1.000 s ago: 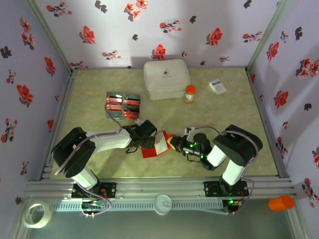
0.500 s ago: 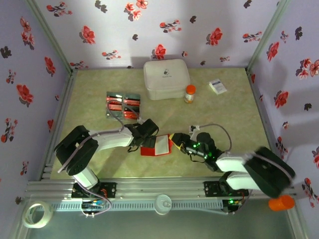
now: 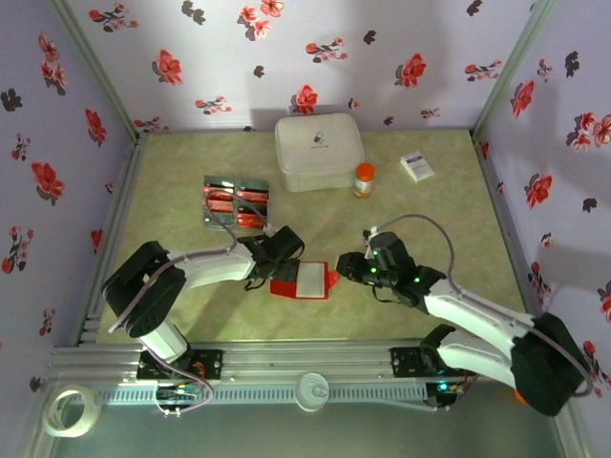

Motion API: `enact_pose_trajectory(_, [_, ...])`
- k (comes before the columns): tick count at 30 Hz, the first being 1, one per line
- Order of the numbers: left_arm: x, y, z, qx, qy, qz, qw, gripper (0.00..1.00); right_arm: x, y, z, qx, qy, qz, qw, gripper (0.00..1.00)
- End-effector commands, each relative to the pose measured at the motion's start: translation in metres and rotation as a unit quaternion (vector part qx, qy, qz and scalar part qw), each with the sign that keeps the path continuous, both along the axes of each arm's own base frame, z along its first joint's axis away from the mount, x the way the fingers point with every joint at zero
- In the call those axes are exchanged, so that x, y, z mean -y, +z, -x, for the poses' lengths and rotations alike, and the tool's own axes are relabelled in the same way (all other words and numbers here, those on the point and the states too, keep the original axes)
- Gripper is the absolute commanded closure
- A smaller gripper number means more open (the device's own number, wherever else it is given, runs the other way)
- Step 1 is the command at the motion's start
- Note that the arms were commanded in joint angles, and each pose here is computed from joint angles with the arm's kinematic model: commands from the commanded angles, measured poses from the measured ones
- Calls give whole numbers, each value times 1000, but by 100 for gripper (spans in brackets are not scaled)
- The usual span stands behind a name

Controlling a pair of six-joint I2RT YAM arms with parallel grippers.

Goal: Put the credit cards into the card holder
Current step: Open the card holder at the bottom-center of the table, then press the card holder at the bottom-center of the table.

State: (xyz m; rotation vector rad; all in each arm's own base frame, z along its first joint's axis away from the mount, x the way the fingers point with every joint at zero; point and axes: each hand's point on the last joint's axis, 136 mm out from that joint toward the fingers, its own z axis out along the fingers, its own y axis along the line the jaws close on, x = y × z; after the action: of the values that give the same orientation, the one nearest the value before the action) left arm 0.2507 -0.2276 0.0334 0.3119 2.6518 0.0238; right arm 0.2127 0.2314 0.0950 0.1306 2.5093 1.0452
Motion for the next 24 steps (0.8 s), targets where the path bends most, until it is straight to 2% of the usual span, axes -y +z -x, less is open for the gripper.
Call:
enact_pose_trajectory(1, [-5,18,-3,19,10,5,1000,0,-24,14,-6,14,41,-19,999,80])
enact_pose_trajectory(8, [0,36,-5,32,9,29,999,0,-47,3,-13,4,65,-20,998,84])
enact_pose_trajectory(12, [-2,33,-3,26,12,29,999,0,-53,-9,-13,-4,75,-13,997,87])
enact_pose_trajectory(24, [-29,12,10,18,45,-3,999,0,-26,-61,-3,-25,52,48,997,92])
